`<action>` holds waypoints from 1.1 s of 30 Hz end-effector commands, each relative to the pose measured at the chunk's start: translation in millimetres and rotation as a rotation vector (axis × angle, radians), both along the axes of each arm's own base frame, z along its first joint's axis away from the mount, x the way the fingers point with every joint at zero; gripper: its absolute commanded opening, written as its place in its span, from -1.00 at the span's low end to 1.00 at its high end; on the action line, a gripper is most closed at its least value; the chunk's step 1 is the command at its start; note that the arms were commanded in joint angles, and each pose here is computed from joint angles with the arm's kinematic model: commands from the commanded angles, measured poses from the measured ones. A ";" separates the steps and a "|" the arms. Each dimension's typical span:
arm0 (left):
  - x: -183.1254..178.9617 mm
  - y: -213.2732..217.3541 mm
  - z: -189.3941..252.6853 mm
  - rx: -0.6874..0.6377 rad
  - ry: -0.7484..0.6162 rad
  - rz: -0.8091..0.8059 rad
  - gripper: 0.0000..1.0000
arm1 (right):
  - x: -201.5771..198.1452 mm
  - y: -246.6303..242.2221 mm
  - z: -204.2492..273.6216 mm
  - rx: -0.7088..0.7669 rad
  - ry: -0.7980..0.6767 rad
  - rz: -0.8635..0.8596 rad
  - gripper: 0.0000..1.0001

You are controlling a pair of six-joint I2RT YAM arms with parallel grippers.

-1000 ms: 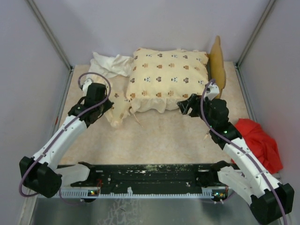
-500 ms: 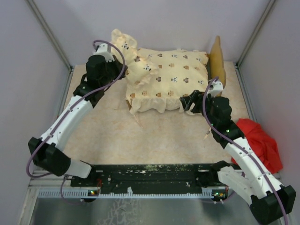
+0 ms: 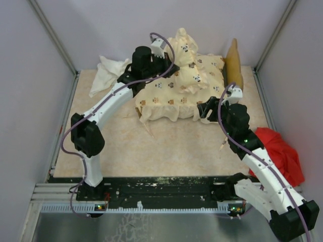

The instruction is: Set up the pet bed

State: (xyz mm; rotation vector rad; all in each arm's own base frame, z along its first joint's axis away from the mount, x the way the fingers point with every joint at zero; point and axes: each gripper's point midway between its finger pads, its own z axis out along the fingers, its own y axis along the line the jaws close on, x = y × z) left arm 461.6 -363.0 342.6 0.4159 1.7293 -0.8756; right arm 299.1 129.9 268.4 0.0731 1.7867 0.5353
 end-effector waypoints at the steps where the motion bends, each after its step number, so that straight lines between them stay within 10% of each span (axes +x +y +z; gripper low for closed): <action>1: 10.6 -21.0 9.3 -0.070 -0.037 -0.080 -0.94 | 1.1 -1.2 37.9 0.023 -0.092 -0.010 0.33; 12: 26.9 -37.2 -17.2 -0.071 -0.011 -0.112 -0.53 | 3.1 -1.7 23.6 0.010 -0.043 -0.020 0.33; 20: 10.3 -14.9 15.1 -0.037 -0.048 -0.069 0.48 | 10.8 -4.6 16.8 -0.075 -0.030 -0.024 0.36; 22: 0.4 -3.7 22.0 -0.024 -0.056 -0.046 0.99 | 15.6 -8.7 24.0 -0.091 -0.034 -0.051 0.36; 33: -58.6 88.0 9.3 0.114 -0.038 0.162 1.00 | 74.8 13.9 72.9 -0.245 -0.223 0.010 0.40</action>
